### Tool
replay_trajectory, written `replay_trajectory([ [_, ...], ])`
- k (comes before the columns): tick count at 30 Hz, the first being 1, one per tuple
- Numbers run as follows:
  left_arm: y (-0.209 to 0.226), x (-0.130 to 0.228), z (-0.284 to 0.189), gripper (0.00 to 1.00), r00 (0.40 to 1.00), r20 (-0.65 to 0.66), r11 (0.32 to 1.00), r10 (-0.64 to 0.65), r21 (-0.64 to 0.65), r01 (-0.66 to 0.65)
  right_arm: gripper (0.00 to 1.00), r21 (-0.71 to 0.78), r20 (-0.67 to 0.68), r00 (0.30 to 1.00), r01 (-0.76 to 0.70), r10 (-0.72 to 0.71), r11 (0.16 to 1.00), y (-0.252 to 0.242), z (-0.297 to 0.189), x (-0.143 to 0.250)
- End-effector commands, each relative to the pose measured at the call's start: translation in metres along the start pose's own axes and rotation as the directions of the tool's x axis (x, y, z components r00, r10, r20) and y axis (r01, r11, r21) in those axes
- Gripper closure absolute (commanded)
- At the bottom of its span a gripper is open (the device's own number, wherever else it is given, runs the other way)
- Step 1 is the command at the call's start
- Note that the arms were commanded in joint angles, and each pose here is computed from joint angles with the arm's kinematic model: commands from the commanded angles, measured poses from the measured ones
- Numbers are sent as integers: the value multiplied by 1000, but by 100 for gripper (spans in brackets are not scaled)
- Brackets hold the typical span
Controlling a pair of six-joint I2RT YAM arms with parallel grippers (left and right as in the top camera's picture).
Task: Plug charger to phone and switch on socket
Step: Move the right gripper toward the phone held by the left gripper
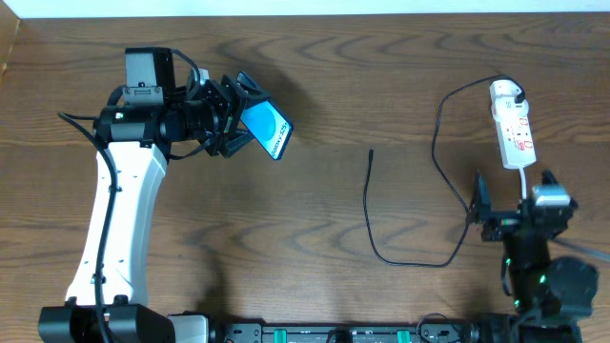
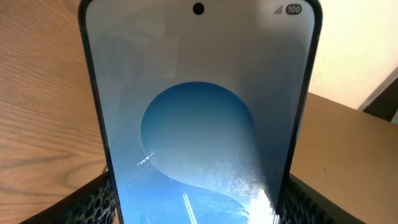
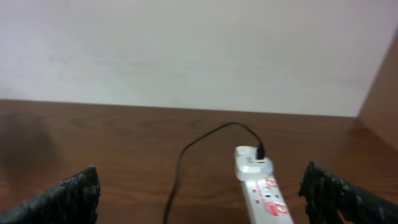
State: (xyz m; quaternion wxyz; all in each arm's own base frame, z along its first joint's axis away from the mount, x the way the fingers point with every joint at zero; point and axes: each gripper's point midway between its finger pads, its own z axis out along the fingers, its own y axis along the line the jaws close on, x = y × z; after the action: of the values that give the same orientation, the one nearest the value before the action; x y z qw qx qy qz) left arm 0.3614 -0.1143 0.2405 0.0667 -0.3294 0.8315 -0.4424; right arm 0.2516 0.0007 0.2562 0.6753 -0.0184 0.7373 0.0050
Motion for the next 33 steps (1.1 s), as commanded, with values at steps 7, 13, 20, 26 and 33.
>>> replay_trajectory([
  [7,6,-13,-7,93,982,117,987,-151,-34,156,1,-278,-170,951,-298,258,913,47,39,-56],
  [13,11,-19,-6,92,957,177,969,-231,-51,243,1,-415,-377,833,-543,405,730,83,72,-64],
  [20,12,-6,13,92,942,221,954,-254,-103,281,1,-448,-545,700,-708,462,545,108,111,-42],
  [26,13,4,25,93,933,272,949,-237,-143,283,1,-224,-728,427,-888,537,402,114,126,2],
  [33,13,17,35,92,905,314,926,-289,-147,347,4,-192,-816,349,-915,460,354,142,122,25],
])
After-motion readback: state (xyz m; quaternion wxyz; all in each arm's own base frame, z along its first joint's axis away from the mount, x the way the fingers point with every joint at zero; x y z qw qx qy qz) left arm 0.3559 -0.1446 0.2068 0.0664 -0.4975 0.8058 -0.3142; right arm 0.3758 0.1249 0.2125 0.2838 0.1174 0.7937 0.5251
